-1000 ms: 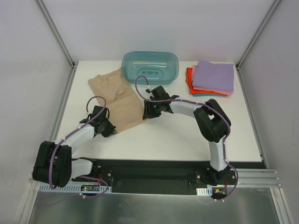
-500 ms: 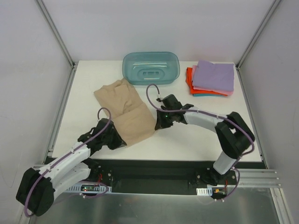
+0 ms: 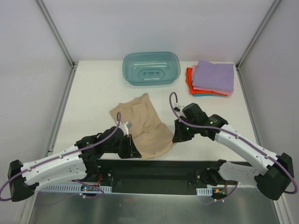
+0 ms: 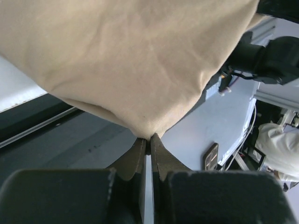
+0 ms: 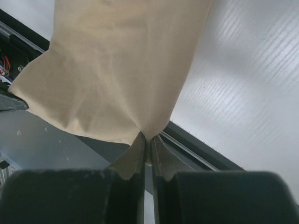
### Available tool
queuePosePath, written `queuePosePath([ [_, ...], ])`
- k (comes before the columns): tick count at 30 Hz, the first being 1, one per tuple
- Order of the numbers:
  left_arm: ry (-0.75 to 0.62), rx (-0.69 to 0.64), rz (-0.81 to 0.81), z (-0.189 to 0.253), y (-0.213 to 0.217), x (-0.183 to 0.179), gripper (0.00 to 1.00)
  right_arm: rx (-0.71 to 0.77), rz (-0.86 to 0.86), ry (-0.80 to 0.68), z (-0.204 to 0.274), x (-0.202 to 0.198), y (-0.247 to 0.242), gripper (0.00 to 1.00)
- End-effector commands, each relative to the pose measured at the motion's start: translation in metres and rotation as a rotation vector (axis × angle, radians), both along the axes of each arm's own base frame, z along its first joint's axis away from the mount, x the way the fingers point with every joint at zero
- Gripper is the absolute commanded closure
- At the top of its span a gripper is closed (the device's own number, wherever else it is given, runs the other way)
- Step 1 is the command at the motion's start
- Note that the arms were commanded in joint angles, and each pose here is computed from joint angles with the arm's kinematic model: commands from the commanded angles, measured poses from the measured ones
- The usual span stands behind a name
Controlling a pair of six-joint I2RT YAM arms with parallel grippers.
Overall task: Fold and stack the t-shirts
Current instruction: Grab one side of the 2/3 rectangular tshirt with both arms, then fold the long partially folded tshirt into a neat square
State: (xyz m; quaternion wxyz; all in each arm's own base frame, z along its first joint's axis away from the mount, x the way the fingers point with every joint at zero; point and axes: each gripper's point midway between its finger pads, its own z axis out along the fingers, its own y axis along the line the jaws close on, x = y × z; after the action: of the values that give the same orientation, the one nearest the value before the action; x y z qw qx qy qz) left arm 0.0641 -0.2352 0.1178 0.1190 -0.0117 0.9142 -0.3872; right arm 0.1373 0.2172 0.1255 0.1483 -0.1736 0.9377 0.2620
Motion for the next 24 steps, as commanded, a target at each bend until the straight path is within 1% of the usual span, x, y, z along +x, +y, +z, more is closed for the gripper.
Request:
queuePosePath([
  [1,-0.102,-0.024,-0.012,0.031,-0.009,0.013,1.00,-0.060,0.018,-0.055,0.024,0.003,-0.014,0.99],
  [4,-0.174,-0.013,0.038,0.040,-0.006,0.027,1.00,-0.076,0.004,-0.100,0.038,0.020,-0.012,0.99],
  [5,-0.193,-0.010,0.055,0.042,-0.004,0.032,1.00,-0.078,-0.015,-0.124,0.045,0.032,-0.010,0.99],
  [8,-0.251,0.003,0.107,0.051,0.003,0.043,1.00,-0.088,-0.038,-0.143,0.053,0.054,-0.006,0.99],
  [9,-0.265,0.010,0.118,0.053,0.005,0.046,1.00,-0.068,-0.048,-0.169,0.065,0.063,-0.002,0.99],
  [10,-0.285,0.042,0.159,0.051,0.013,0.052,1.00,-0.061,-0.046,-0.188,0.070,0.071,0.002,0.99],
  [11,-0.295,0.053,0.180,0.051,0.017,0.056,1.00,-0.068,-0.040,-0.177,0.067,0.078,0.006,0.99],
  [12,-0.304,0.057,0.207,0.055,0.020,0.060,1.00,-0.051,-0.039,-0.203,0.080,0.087,0.012,0.99],
  [17,-0.373,0.100,0.370,0.068,0.038,0.088,1.00,-0.034,-0.026,-0.233,0.096,0.119,0.031,0.99],
  [18,-0.380,0.112,0.384,0.069,0.041,0.092,1.00,-0.046,-0.023,-0.218,0.090,0.126,0.036,0.99],
  [19,-0.383,0.127,0.405,0.069,0.043,0.097,1.00,-0.029,-0.028,-0.242,0.101,0.135,0.040,0.99],
  [20,-0.391,0.138,0.431,0.070,0.047,0.102,1.00,-0.040,-0.035,-0.249,0.099,0.143,0.043,0.99],
  [24,-0.368,0.181,0.543,0.064,0.069,0.126,1.00,-0.045,-0.020,-0.257,0.097,0.174,0.061,0.99],
])
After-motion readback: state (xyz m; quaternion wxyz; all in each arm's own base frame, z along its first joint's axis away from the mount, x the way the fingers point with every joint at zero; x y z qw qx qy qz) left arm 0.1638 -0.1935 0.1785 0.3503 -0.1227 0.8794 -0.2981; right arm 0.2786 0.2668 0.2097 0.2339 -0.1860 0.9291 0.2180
